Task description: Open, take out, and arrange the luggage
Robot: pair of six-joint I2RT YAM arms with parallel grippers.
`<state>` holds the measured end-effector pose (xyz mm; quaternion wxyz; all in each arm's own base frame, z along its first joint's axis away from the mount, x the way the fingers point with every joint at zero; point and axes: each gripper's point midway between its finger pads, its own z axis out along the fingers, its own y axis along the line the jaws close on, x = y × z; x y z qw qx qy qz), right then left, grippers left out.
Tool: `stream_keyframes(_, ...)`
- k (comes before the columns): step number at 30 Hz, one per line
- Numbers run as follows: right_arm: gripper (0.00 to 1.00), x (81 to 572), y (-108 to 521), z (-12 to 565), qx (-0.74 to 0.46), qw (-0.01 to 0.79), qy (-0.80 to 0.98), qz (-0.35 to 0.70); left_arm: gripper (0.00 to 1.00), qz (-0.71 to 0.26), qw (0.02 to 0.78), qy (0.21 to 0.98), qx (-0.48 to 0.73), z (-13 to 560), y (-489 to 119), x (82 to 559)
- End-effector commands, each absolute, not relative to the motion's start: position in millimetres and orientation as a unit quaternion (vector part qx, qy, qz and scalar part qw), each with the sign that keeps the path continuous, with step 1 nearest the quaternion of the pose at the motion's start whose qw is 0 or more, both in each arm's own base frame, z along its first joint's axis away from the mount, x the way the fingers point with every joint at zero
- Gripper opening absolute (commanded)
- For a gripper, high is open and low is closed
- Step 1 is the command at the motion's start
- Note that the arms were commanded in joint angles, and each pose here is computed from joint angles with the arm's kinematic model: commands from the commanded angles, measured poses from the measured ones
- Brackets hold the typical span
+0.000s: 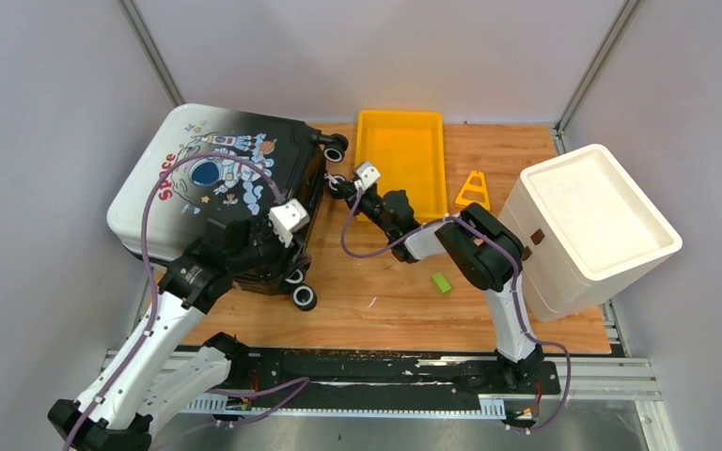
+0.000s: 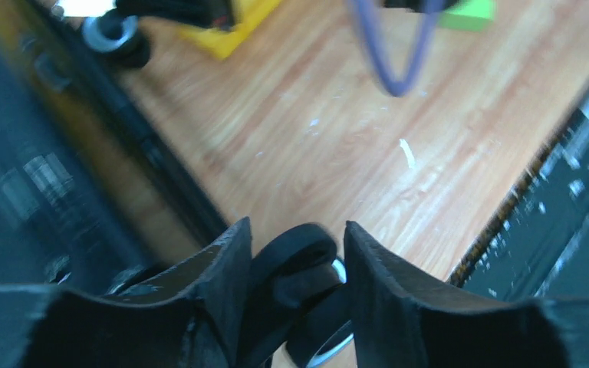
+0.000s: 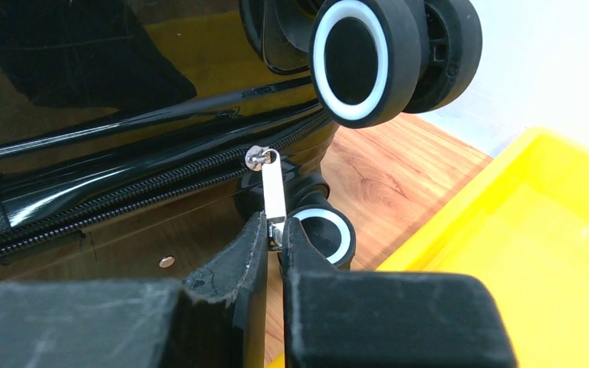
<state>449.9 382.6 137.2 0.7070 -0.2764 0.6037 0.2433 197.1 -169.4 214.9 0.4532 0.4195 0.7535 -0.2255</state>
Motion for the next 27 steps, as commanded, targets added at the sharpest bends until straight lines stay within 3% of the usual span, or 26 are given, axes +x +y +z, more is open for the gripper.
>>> stream_keyframes(1,0.00,479.8,330.9,199.1,-0.202,0.773,0.568,0.198,0.59,-0.159,0.516,0.822,0.184,272.3,-127.4,229.3)
stream_keyframes(2,0.00,478.9,331.9,197.8,-0.204,0.771,0.568,0.201,0.67,-0.146,0.500,0.843,0.135,269.9,-117.9,229.6)
stream_keyframes(6,0.00,476.4,333.9,192.9,-0.202,0.767,0.572,0.208,0.68,-0.113,0.452,0.884,-0.032,268.0,-90.7,224.9)
stream_keyframes(10,0.00,470.3,337.1,191.3,-0.216,0.765,0.567,0.217,0.67,-0.104,0.405,0.881,-0.221,256.9,-70.0,207.6)
stream_keyframes(17,0.00,466.7,337.3,189.6,-0.222,0.764,0.565,0.219,0.71,-0.104,0.320,0.833,-0.438,255.1,-49.2,162.0)
stream_keyframes(22,0.00,462.3,330.5,192.2,-0.205,0.766,0.566,0.224,0.74,-0.102,0.373,0.807,-0.447,250.0,-37.9,175.9)
stream_keyframes(27,0.00,451.3,328.6,190.9,-0.215,0.763,0.564,0.233,0.74,-0.048,0.348,0.813,-0.464,229.9,-29.5,172.3)
